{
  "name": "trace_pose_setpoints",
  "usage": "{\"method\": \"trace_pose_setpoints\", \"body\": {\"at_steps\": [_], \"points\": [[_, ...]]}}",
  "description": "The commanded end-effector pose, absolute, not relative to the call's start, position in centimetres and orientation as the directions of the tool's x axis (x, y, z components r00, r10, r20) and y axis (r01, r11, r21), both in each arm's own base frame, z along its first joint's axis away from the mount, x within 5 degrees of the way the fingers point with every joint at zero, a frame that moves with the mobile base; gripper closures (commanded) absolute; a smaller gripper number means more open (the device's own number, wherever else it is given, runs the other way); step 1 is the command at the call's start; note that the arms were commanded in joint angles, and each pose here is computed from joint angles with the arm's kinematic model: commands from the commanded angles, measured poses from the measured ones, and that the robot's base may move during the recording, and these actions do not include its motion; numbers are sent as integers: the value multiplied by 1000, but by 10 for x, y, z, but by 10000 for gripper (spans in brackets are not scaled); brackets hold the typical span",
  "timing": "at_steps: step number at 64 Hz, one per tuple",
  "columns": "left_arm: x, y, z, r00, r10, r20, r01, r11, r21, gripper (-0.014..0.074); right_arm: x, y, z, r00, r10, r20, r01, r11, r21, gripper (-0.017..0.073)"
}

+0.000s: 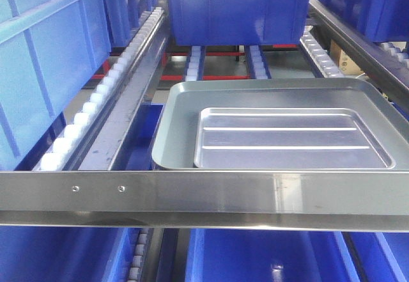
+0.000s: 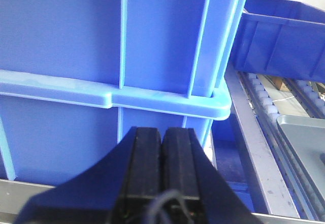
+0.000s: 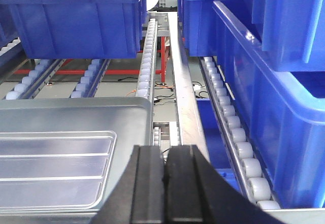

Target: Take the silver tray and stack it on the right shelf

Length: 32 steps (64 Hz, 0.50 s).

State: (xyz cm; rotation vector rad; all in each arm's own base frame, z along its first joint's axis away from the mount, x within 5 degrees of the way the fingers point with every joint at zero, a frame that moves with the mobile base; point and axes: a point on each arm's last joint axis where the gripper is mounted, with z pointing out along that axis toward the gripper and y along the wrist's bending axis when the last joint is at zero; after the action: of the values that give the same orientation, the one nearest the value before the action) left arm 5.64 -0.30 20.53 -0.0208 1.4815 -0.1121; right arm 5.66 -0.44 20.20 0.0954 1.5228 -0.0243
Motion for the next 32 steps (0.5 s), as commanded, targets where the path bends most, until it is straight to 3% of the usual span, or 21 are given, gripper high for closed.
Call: {"method": "trace_pose_setpoints", "body": {"at_steps": [1, 32], "points": [[55, -2, 208, 167, -100, -981, 56, 994, -91, 676, 53, -4, 218, 185, 18, -983, 77, 997, 32, 506], [55, -2, 208, 167, -100, -981, 56, 994, -91, 676, 53, -4, 218, 184, 18, -983, 77, 997, 32, 506]]}}
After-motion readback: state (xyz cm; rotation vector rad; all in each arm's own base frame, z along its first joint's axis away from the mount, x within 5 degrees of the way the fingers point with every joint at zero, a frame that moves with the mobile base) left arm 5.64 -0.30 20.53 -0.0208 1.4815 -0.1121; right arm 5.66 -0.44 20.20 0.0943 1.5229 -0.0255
